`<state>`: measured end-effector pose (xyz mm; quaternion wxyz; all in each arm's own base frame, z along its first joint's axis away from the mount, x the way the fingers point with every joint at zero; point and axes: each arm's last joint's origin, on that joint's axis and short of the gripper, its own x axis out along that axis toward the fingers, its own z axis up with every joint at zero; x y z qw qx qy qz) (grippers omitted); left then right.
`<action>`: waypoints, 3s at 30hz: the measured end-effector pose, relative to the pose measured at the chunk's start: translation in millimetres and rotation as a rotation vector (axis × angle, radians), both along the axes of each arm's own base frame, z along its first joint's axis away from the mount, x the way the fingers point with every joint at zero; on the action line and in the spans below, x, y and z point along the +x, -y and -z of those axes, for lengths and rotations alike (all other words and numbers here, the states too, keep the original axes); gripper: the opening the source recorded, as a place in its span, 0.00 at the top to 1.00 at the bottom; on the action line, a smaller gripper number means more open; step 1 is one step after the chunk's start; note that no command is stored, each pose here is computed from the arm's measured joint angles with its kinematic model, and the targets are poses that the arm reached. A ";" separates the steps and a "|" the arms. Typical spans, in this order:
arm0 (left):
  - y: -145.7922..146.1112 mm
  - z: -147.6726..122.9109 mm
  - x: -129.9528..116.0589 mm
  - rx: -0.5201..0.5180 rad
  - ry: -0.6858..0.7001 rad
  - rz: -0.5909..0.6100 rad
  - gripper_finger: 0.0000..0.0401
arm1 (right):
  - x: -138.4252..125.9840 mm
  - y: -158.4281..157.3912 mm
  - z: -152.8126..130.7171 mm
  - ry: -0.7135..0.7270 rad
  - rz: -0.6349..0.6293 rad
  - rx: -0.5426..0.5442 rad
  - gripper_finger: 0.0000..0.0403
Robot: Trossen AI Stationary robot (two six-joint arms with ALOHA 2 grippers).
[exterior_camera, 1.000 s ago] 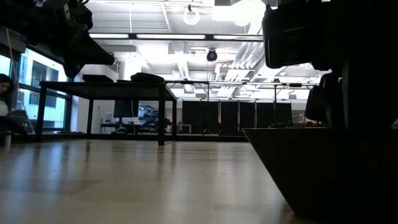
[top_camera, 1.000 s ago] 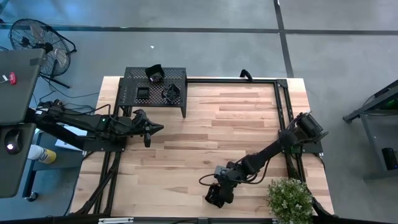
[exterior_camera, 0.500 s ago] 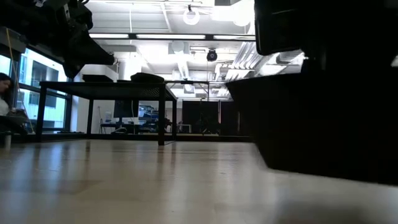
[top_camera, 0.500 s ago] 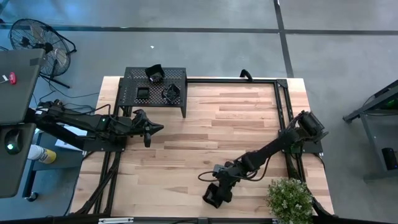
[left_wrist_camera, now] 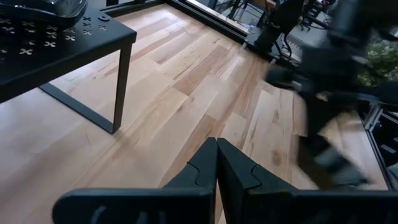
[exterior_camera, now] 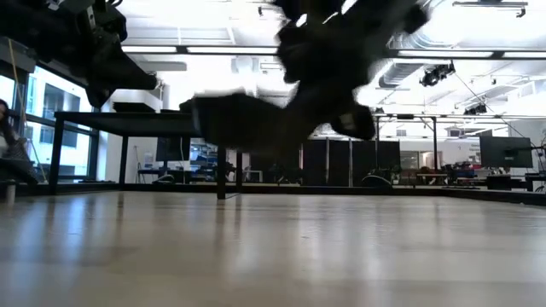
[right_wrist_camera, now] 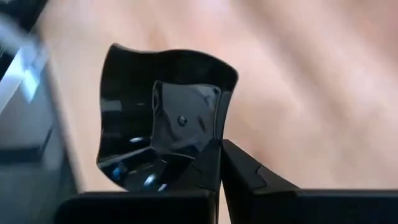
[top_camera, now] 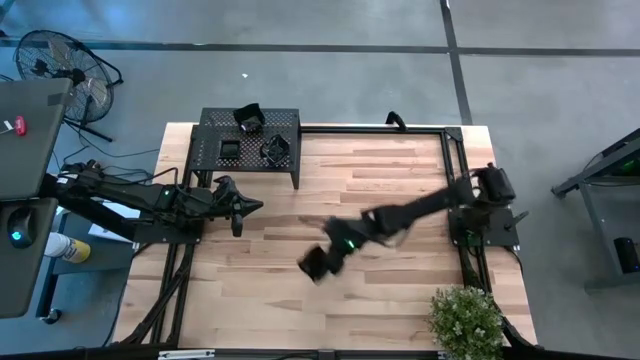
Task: Pick & Place Mini shaped plates
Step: Stack the black distorted square plate on the other black distorted square plate on the shelf
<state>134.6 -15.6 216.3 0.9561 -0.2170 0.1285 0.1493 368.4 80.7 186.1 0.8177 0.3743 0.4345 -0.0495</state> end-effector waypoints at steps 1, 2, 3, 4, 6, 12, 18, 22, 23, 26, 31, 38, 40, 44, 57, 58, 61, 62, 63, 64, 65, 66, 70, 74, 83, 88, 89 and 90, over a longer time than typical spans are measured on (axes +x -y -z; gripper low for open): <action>0.0 0.2 -0.1 0.000 -0.002 0.000 1.00 | 8.4 13.0 0.5 0.006 0.024 -0.019 1.00; 0.0 0.1 -0.1 0.000 -0.002 0.000 1.00 | 17.9 25.7 0.9 0.016 0.040 -0.040 1.00; 0.0 0.2 -0.2 0.001 -0.005 0.000 1.00 | 28.2 37.4 2.6 0.025 0.052 -0.058 1.00; -0.1 0.5 -0.3 0.001 -0.008 0.000 1.00 | 39.3 48.2 3.2 0.037 0.058 -0.076 1.00; -0.2 1.3 -0.6 0.003 -0.017 0.000 1.00 | 60.6 64.8 6.4 0.036 0.058 -0.107 1.00; -0.2 2.4 -1.0 0.003 -0.029 0.000 1.00 | 112.4 80.0 19.3 0.008 0.032 -0.140 1.00; -0.4 5.8 -2.4 -0.006 -0.062 -0.005 1.00 | 133.8 81.4 17.0 0.034 0.042 -0.147 0.91; -0.6 10.3 -4.4 -0.058 -0.100 -0.020 1.00 | 131.7 81.6 0.4 0.062 0.057 -0.164 0.78; -0.5 11.2 -4.8 -0.080 -0.105 -0.023 1.00 | 129.5 81.9 -6.0 0.066 0.052 -0.173 0.75; -0.4 13.4 -6.5 -0.137 -0.144 -0.037 1.00 | 120.0 82.1 -28.7 0.080 -0.016 -0.219 0.70; 0.6 13.7 -2.5 -0.142 -0.260 -0.060 1.00 | 104.1 75.9 -52.1 0.146 -0.132 -0.341 0.81; 6.9 19.0 20.3 -0.189 -0.403 -0.054 0.97 | 61.4 79.0 -35.4 0.299 -0.117 -0.304 0.95; 8.6 22.1 27.6 -0.215 -0.444 -0.077 0.94 | 42.7 83.8 -38.0 0.329 -0.086 -0.307 0.93; 12.9 26.8 42.5 -0.233 -0.528 -0.052 0.84 | 5.2 92.7 -39.1 0.355 -0.059 -0.318 0.95; -5.0 52.3 74.9 -0.289 -0.712 -0.063 0.71 | -80.6 114.4 -48.3 0.492 0.066 -0.383 0.99; -7.2 54.1 77.1 -0.289 -0.717 -0.040 0.71 | -84.5 114.9 -47.7 0.501 0.072 -0.385 0.99; -11.4 57.2 81.1 -0.296 -0.727 0.038 0.72 | -93.5 115.8 -46.3 0.506 0.086 -0.383 0.99; -12.3 56.7 81.7 -0.302 -0.731 0.055 0.73 | -96.1 116.4 -46.2 0.509 0.090 -0.383 0.99; -13.1 56.0 81.7 -0.300 -0.736 0.066 0.76 | -97.6 116.1 -45.9 0.509 0.089 -0.383 0.99; -13.7 54.9 82.3 -0.297 -0.737 0.077 0.79 | -98.9 115.8 -45.9 0.514 0.089 -0.383 0.99; -14.2 53.2 83.3 -0.294 -0.735 0.085 0.83 | -99.9 115.7 -45.0 0.510 0.089 -0.383 0.99; -14.9 50.8 84.0 -0.291 -0.731 0.094 0.88 | -100.3 115.7 -43.8 0.503 0.088 -0.382 0.99; -21.3 35.6 89.3 -0.313 -0.715 0.126 0.97 | -100.3 115.7 -44.0 0.506 0.080 -0.392 1.00; -31.3 5.3 93.9 -0.277 -0.693 0.132 0.99 | -100.3 115.7 -44.0 0.507 0.072 -0.403 0.99; -42.1 -25.5 86.2 -0.291 -0.808 0.149 0.92 | -100.2 115.6 -44.1 0.510 0.051 -0.425 0.99; -24.5 3.6 97.3 -0.245 -0.851 0.231 0.76 | -100.2 115.6 -44.2 0.510 0.051 -0.428 0.99; -21.2 9.7 100.2 -0.239 -0.850 0.245 0.72 | -100.2 115.7 -44.2 0.510 0.050 -0.431 1.00; -18.2 15.7 103.0 -0.231 -0.856 0.256 0.70 | -100.2 115.7 -44.2 0.510 0.050 -0.433 1.00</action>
